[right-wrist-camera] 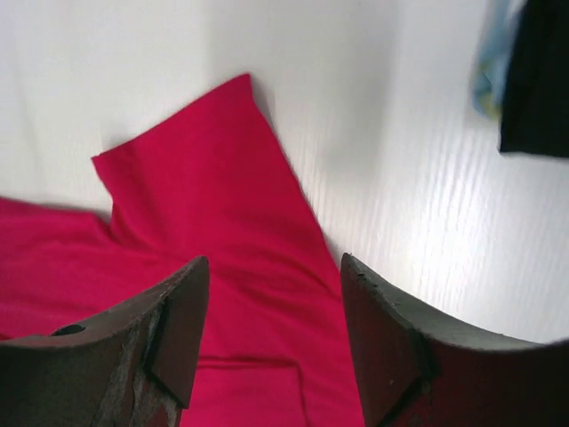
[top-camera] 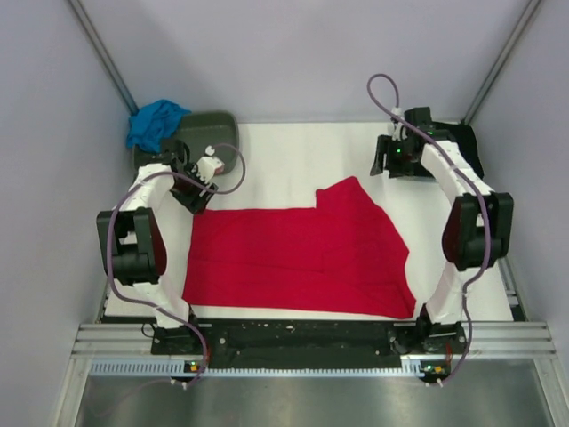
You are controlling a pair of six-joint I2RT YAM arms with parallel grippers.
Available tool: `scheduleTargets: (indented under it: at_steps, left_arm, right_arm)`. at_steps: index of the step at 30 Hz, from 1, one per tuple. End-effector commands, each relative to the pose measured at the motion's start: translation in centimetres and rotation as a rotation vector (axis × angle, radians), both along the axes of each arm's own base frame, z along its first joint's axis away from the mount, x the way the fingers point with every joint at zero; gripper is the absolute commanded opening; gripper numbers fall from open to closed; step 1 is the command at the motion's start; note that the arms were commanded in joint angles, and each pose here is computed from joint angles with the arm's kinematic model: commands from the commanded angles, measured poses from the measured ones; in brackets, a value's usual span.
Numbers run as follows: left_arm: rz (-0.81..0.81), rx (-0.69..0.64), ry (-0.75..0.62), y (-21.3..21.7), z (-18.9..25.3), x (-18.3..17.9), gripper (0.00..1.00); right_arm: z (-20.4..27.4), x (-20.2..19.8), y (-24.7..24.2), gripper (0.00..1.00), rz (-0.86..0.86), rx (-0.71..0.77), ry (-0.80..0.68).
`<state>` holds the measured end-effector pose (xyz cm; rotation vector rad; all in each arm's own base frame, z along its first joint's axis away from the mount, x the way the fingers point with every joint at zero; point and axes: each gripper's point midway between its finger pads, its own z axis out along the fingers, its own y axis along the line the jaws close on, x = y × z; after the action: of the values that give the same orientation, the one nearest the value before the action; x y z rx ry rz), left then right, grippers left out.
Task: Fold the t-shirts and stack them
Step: Grap the side of the flattened tshirt furthest away from the robot with both arms
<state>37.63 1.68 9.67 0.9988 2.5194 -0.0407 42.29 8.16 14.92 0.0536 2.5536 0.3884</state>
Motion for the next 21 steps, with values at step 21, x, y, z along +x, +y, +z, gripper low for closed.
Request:
scheduleTargets:
  at_steps: [21]
  left_arm:
    - [-0.080, -0.054, 0.106, 0.9, -7.2, 2.9, 0.71]
  right_arm:
    - [-13.1, 7.1, 6.7, 0.26, 0.206, -0.075, 0.136]
